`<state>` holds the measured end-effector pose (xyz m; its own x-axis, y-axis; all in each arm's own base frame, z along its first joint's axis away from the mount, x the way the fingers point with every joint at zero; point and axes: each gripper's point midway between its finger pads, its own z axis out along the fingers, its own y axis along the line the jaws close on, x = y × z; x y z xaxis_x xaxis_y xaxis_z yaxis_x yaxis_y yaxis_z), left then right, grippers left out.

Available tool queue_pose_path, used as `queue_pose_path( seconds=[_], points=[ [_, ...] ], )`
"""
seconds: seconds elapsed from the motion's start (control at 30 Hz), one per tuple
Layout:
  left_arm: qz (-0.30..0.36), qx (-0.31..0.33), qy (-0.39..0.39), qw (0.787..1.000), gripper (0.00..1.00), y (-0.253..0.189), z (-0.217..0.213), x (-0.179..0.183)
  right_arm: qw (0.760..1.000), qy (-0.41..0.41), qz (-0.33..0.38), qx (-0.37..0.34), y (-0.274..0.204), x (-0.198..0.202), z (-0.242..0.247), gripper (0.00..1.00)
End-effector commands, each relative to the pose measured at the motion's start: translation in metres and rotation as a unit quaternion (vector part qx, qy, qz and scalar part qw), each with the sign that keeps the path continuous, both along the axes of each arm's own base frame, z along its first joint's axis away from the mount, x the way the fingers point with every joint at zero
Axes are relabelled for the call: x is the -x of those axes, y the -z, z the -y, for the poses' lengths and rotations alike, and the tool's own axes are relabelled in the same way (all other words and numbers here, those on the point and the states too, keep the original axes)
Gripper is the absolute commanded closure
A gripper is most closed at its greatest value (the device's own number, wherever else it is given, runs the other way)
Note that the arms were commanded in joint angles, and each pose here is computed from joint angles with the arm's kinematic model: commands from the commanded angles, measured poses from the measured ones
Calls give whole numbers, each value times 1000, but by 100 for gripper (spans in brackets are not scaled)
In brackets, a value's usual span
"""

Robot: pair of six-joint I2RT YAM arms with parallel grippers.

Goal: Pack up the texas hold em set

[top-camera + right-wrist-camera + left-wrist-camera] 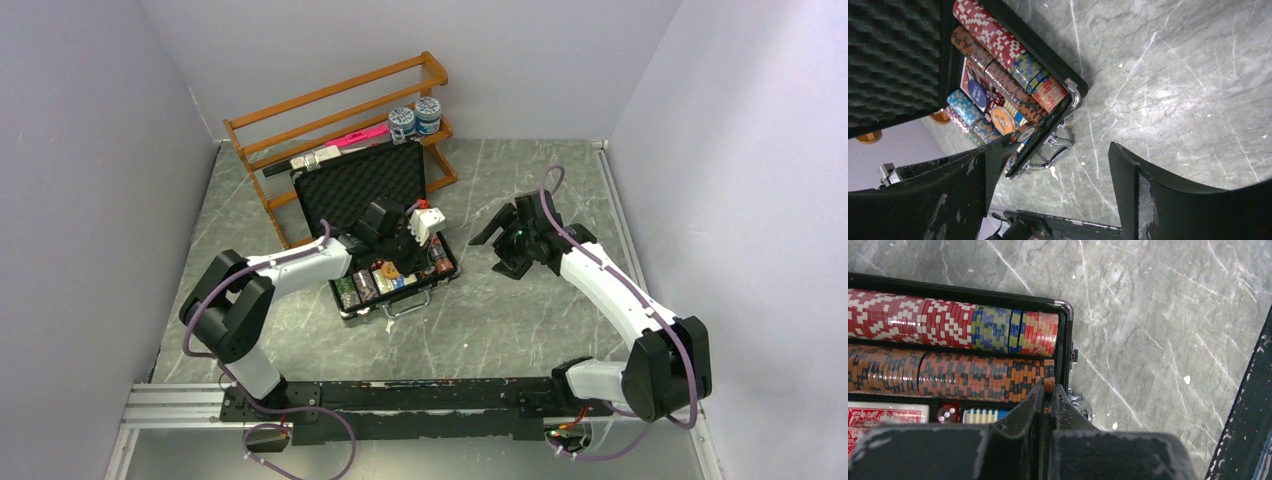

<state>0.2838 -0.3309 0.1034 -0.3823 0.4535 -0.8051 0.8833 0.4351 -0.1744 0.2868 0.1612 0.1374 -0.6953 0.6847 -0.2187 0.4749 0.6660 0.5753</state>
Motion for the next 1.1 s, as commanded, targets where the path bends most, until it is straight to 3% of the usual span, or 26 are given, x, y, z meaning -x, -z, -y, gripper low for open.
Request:
queue_pose_path(
  seconds=[0.0,0.4,0.63,0.83,1.07],
  points=[
    [23,-11,2,1000,95,-3,3,-5,1000,-16,10,-24,-3,-4,-9,19],
    [51,-41,-10,998,95,3,6,-9,999,-30,-8,-38,8,-1,-16,20],
    [100,-28,-76,992,95,-30,1,-30,998,-34,-14,-45,12,-1,-18,20],
    [87,18,-18,996,95,-53,18,-11,998,-40,-20,-49,14,0,-21,20],
    [51,39,27,998,95,-50,27,9,997,-43,-25,-52,17,2,-22,21]
  ],
)
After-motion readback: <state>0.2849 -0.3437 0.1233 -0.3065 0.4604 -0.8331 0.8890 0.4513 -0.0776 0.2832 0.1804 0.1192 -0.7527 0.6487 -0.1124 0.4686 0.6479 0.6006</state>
